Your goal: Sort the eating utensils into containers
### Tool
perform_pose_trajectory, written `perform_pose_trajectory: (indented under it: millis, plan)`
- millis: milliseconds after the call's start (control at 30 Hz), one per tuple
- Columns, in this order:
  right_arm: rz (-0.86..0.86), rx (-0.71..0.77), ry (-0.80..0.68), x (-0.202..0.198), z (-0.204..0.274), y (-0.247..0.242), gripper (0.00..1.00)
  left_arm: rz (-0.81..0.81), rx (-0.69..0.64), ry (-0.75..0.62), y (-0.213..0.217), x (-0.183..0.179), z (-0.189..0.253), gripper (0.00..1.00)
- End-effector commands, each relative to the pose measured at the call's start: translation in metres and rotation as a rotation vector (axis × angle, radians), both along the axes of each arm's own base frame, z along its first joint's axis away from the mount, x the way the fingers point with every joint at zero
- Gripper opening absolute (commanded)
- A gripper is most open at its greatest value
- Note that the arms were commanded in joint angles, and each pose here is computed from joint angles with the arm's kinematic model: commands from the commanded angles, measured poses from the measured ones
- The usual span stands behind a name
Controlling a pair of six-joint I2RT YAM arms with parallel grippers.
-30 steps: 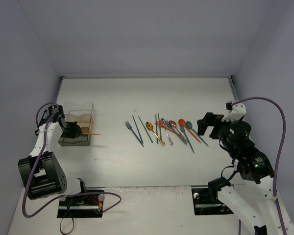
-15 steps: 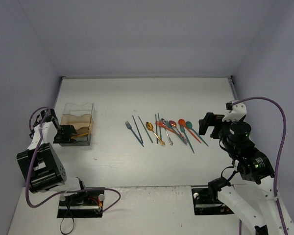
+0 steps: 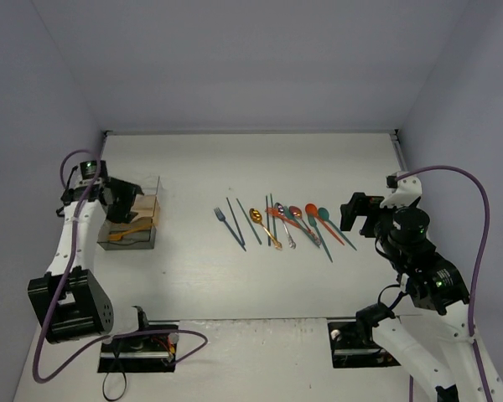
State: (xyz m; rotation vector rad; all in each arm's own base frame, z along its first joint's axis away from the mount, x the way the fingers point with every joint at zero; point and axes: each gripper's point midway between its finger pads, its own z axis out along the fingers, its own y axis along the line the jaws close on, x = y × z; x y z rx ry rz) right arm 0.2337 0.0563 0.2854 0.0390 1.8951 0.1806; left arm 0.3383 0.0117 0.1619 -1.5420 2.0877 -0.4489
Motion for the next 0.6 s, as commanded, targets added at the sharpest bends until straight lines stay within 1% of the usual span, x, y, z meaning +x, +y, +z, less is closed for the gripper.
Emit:
perform_pose_trajectory:
  millis: [0,67,133,233,333,433,567]
  plan:
    - [-0.019,0.012,-0.066,0.009,0.024,0.000,1.00,-0.329,0.150,-0.063,-0.079,0.007,0.030,0.54]
    - [-0.029,0.011,-0.061,0.010,0.021,-0.001,1.00,-0.408,0.197,-0.024,-0.104,0.003,0.021,0.54]
    - [-0.031,0.004,-0.050,0.012,0.019,-0.001,1.00,-0.441,0.253,0.028,-0.122,0.004,0.002,0.54]
    - [-0.035,0.000,-0.046,0.013,0.018,-0.001,1.00,-0.507,0.296,0.059,-0.156,0.005,-0.014,0.54]
    - [-0.038,0.002,-0.047,0.013,0.018,-0.002,1.00,-0.535,0.327,0.090,-0.182,0.011,-0.031,0.54]
    - [-0.040,0.008,-0.051,0.012,0.019,-0.002,1.00,-0.549,0.354,0.136,-0.199,0.016,-0.054,0.54]
    - [-0.049,0.007,-0.050,0.012,0.018,-0.003,1.00,-0.549,0.360,0.192,-0.211,0.022,-0.080,0.54]
